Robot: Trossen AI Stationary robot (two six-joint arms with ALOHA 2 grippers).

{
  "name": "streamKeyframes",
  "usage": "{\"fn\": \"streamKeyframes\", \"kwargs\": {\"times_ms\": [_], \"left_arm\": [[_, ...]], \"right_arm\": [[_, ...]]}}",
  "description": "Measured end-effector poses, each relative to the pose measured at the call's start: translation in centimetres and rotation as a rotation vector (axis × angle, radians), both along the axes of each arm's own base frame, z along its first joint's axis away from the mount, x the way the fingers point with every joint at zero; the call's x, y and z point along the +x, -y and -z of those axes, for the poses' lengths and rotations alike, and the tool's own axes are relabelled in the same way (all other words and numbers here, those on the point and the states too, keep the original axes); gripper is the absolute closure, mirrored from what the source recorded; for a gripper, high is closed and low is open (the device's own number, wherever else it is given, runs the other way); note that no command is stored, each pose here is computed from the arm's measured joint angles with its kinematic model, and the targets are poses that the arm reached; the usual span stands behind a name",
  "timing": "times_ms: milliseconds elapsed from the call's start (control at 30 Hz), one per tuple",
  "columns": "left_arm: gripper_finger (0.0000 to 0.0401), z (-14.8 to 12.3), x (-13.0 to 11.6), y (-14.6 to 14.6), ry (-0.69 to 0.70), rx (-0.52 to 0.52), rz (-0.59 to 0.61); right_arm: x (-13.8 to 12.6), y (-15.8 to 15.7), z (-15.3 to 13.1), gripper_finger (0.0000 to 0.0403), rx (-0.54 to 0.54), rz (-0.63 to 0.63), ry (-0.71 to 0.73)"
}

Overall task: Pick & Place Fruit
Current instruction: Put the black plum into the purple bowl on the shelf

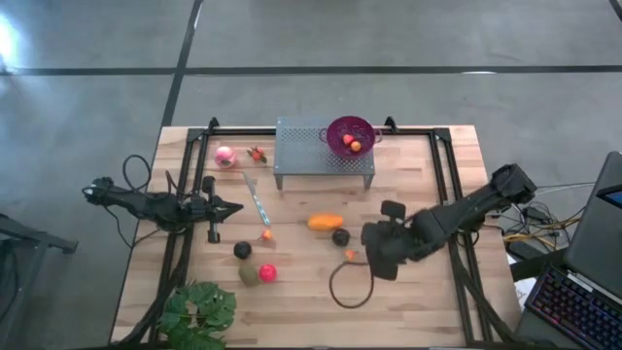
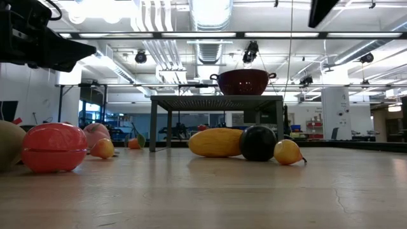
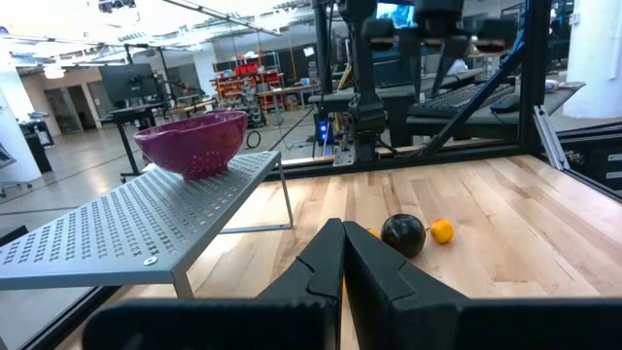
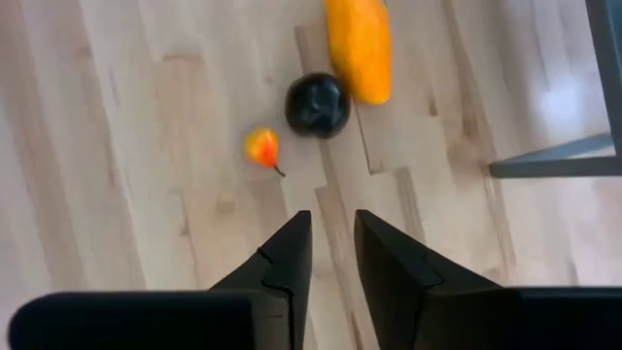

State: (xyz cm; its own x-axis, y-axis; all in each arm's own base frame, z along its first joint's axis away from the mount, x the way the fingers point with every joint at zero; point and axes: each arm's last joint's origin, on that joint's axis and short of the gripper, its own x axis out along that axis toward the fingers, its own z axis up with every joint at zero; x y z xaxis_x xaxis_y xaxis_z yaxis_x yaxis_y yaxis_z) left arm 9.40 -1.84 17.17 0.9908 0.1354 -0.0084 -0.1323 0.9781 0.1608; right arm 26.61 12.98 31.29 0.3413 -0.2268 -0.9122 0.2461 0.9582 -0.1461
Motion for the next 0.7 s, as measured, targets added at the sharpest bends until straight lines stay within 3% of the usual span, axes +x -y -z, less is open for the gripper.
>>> {"fn": "streamKeyframes", "kwargs": {"times_ms": [167, 333, 533, 700], "left_arm": [[0.0389, 0.0, 0.0, 0.0, 0.0, 0.0, 0.0], [0.0389, 0.0, 0.0, 0.0, 0.0, 0.0, 0.0], [0.0389, 0.0, 0.0, 0.0, 0.0, 0.0, 0.0], [0.0389, 0.0, 0.0, 0.0, 0.0, 0.0, 0.0]], "right_arm": [[-0.4, -1.4, 2.3, 0.0299, -0.019, 0.019, 0.046], [0.6, -2.0, 4.3, 0.0267, 0.06, 0.038, 0.152], [1.8, -1.2, 5.2, 0.0208, 0.136, 0.116, 0.226], [2.3, 0.1, 6.0, 0.0158, 0.131, 0.163, 0.227]]}}
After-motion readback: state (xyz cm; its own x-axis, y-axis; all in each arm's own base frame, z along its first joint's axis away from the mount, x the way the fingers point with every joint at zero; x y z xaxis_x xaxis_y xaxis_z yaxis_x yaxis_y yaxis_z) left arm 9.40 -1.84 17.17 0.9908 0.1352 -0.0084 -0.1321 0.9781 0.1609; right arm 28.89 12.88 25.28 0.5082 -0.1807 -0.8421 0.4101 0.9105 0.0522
